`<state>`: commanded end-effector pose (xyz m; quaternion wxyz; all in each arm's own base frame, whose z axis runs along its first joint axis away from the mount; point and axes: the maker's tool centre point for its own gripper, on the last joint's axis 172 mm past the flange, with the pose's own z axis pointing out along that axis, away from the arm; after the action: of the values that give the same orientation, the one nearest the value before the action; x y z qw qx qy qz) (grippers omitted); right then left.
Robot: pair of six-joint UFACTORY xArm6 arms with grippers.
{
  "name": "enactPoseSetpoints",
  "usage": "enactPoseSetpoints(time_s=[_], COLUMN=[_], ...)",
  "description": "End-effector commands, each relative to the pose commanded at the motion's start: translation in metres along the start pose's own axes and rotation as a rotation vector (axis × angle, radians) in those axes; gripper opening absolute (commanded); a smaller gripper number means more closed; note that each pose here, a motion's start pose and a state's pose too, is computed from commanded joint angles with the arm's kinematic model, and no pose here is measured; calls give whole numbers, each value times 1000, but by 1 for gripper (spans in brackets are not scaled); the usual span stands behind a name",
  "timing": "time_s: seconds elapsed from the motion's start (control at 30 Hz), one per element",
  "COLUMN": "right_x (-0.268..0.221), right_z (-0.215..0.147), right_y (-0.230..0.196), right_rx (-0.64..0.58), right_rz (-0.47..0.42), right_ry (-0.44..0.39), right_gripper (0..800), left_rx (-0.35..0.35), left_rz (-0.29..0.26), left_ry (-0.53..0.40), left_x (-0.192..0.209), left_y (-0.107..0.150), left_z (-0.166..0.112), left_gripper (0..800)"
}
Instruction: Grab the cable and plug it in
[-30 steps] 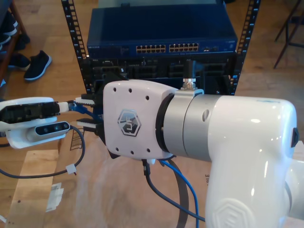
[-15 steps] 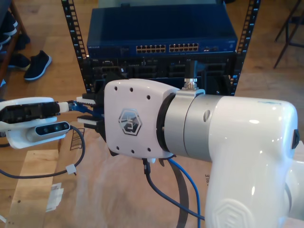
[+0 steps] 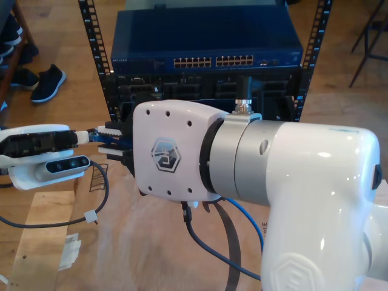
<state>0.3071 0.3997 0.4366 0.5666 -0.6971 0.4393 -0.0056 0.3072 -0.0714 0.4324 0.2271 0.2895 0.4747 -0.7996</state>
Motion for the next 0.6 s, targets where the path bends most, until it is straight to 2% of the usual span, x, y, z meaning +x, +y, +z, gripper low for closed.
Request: enactPoseSetpoints(time_s=[0.5,0.53,0.57,0.6], right_x=[0,0,0,0], right_z=[0,-1,-1,-1], right_y=[0,-1,-1,-1], right_rx=[2,3,3,3], right_rz=[0,2,2,3], right_ry=[0,-1,-1,-1], right_gripper=[45,32,27,22], left_rx=[2,4,9,9], left_rz=[-8,-13,-22,-24], left_ry=[3,3,1,0], left_x=[1,1,1,0], left_y=[1,0,-1,-1], left_z=[1,1,1,1], left_gripper=[39,193,554,630])
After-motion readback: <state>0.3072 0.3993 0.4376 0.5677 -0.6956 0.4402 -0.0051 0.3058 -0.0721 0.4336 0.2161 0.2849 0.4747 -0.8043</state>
